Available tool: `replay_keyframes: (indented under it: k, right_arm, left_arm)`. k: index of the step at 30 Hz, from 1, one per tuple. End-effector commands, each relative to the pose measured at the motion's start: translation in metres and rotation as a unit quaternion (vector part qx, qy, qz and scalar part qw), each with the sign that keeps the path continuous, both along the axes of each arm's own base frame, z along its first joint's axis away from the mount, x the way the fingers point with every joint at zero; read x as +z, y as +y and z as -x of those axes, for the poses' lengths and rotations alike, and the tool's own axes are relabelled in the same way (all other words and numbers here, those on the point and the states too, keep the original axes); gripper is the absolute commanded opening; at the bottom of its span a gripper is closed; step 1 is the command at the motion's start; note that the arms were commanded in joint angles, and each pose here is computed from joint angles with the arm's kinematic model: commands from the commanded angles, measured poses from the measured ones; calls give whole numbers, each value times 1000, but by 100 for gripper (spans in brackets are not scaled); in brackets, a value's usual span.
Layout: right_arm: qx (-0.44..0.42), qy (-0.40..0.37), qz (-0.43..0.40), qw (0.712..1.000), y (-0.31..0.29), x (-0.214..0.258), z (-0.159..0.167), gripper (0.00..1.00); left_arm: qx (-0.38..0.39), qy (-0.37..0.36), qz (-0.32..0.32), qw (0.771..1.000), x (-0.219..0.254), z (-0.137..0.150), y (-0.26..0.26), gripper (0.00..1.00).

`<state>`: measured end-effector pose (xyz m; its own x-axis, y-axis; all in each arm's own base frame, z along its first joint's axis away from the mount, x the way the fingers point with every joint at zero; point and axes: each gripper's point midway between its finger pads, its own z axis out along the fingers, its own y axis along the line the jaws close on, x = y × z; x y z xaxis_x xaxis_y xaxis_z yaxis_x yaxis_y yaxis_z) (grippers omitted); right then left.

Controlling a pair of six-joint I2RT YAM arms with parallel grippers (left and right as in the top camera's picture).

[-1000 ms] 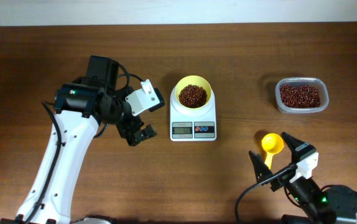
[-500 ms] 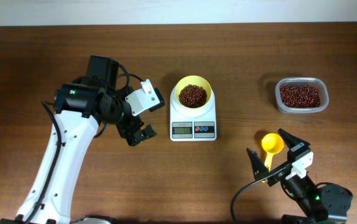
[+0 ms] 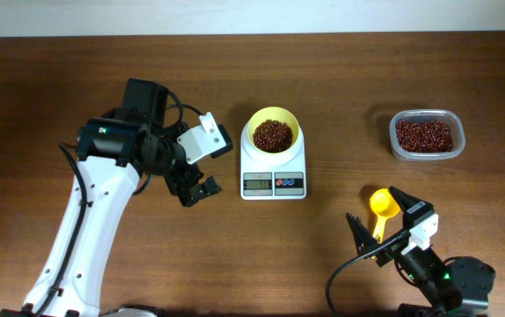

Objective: Scoop item into bowl and weigh 50g on scale

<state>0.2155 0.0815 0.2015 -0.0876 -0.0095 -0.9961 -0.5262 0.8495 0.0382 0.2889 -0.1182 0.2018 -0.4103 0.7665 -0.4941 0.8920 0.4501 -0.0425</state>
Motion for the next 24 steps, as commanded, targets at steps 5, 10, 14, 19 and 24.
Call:
replay_keyframes:
  k: [5,10,14,19,24]
  right_arm:
    - [48,-1,-3,999,14,-2,10,99]
    - [51,-2,-4,999,15,-1,10,99]
    - [55,-29,22,998,15,3,10,99]
    - [41,-35,39,998,11,-1,6,99]
    - [9,-82,45,996,1,-7,-7,99]
  left_arm:
    - [-6,0,3,1000,-1,1,0,99]
    - [-6,0,3,1000,-1,1,0,99]
    - [-6,0,3,1000,-1,1,0,99]
    - [-6,0,3,1000,-1,1,0,99]
    - [-6,0,3,1000,-1,1,0,99]
